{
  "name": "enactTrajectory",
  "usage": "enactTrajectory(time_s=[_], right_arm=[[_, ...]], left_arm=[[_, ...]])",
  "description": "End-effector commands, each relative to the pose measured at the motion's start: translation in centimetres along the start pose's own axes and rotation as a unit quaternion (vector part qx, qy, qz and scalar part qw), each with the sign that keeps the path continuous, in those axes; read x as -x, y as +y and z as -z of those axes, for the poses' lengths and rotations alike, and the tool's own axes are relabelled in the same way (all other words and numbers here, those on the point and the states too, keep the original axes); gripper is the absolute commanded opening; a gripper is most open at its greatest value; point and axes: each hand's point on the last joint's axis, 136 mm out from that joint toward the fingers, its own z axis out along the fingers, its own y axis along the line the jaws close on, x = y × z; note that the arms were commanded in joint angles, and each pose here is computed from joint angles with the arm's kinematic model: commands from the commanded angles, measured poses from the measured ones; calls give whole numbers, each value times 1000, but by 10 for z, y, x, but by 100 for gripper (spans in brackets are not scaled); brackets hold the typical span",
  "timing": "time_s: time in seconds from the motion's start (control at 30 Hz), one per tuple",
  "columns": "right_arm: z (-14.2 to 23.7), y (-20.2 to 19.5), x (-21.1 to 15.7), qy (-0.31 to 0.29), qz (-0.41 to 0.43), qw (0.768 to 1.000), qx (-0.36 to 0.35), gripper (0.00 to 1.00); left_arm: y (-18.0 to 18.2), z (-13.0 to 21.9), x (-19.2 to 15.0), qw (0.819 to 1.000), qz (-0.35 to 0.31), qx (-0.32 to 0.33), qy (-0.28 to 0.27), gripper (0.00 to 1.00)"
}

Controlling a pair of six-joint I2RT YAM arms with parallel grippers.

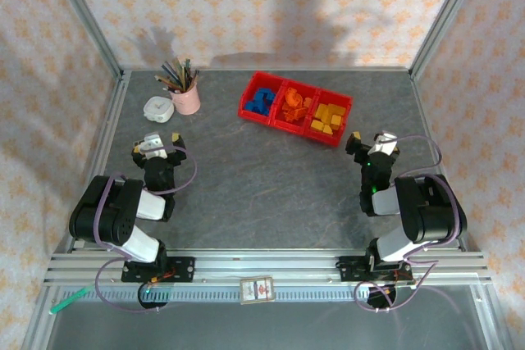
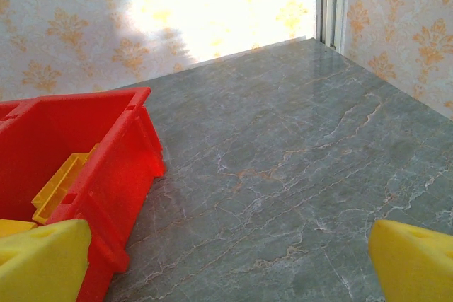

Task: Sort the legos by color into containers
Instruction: Reset both arms

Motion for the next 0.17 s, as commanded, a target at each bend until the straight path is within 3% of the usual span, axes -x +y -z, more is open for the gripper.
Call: enactTrajectory(time_s=[0.0, 0.13], right_arm=[[-2, 5, 9, -13, 6, 1000, 12, 100], [1, 4, 11, -19, 5, 1000, 14, 100]], left_arm=[[-3, -2, 14, 1000, 7, -8, -26, 100], [-2, -2, 14, 1000, 7, -8, -26, 100]])
